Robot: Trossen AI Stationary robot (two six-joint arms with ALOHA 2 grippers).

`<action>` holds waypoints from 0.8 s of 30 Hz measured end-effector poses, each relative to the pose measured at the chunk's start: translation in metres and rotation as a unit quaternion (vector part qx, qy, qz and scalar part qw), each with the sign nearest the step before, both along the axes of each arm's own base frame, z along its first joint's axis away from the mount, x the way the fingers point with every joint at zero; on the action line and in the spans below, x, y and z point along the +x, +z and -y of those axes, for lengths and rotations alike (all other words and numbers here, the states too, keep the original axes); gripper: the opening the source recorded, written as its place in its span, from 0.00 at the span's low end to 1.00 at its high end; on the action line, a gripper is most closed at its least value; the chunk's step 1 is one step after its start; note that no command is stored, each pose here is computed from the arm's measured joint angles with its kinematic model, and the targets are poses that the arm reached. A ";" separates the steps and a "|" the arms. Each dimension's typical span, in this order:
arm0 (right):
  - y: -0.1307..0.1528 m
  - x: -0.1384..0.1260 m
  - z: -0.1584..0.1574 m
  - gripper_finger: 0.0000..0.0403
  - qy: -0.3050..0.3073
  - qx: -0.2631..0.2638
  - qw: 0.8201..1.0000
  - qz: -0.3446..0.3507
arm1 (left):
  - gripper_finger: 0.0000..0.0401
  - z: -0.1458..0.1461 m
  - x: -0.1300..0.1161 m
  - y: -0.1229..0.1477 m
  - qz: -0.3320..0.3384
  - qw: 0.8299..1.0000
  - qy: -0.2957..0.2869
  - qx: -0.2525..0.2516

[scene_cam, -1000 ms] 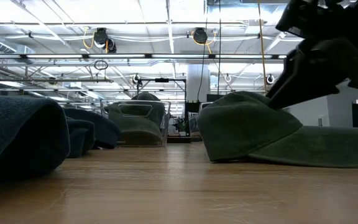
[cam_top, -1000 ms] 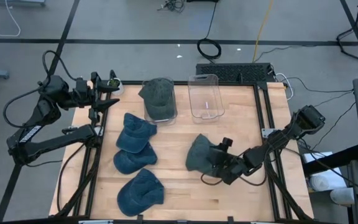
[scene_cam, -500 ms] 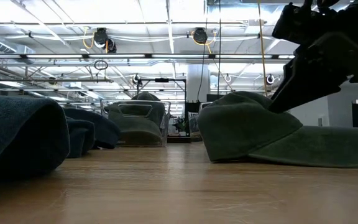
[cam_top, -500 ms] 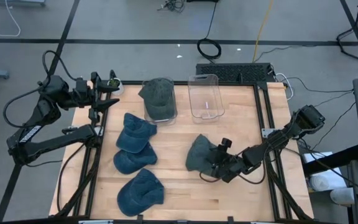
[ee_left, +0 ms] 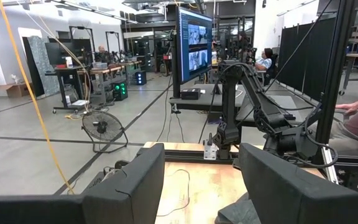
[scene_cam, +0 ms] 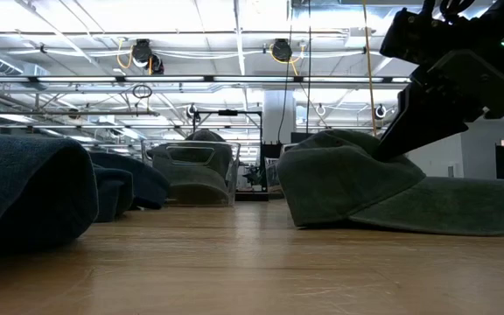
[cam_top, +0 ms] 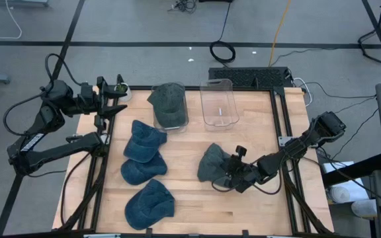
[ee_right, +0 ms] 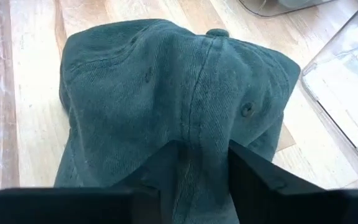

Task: Pick & Place hat
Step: Put the gray cap into the left transparent bin

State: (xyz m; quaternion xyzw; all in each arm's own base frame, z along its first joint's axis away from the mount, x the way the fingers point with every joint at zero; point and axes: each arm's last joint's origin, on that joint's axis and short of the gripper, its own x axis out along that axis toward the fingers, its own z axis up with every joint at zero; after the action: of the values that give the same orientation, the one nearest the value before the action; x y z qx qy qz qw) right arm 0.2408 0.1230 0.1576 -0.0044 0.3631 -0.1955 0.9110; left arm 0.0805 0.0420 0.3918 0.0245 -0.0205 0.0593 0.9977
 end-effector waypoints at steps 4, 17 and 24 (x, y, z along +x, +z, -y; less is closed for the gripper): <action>0.000 0.000 0.000 0.20 0.005 -0.005 1.000 -0.003 | 0.53 0.000 0.000 0.000 0.000 1.000 0.000 0.000; 0.000 -0.001 -0.002 0.00 0.033 -0.029 0.999 -0.016 | 0.53 0.000 0.000 0.000 0.000 1.000 0.000 0.000; 0.010 -0.007 -0.007 0.00 0.055 -0.028 0.998 -0.002 | 0.53 0.000 0.000 0.000 0.000 1.000 0.000 0.000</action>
State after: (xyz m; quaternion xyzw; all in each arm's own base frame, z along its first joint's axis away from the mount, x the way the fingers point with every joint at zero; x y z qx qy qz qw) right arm 0.2343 0.1299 0.1675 -0.0499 0.3589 -0.1551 0.9190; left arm 0.0804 0.0420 0.3918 0.0245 -0.0206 0.0592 0.9977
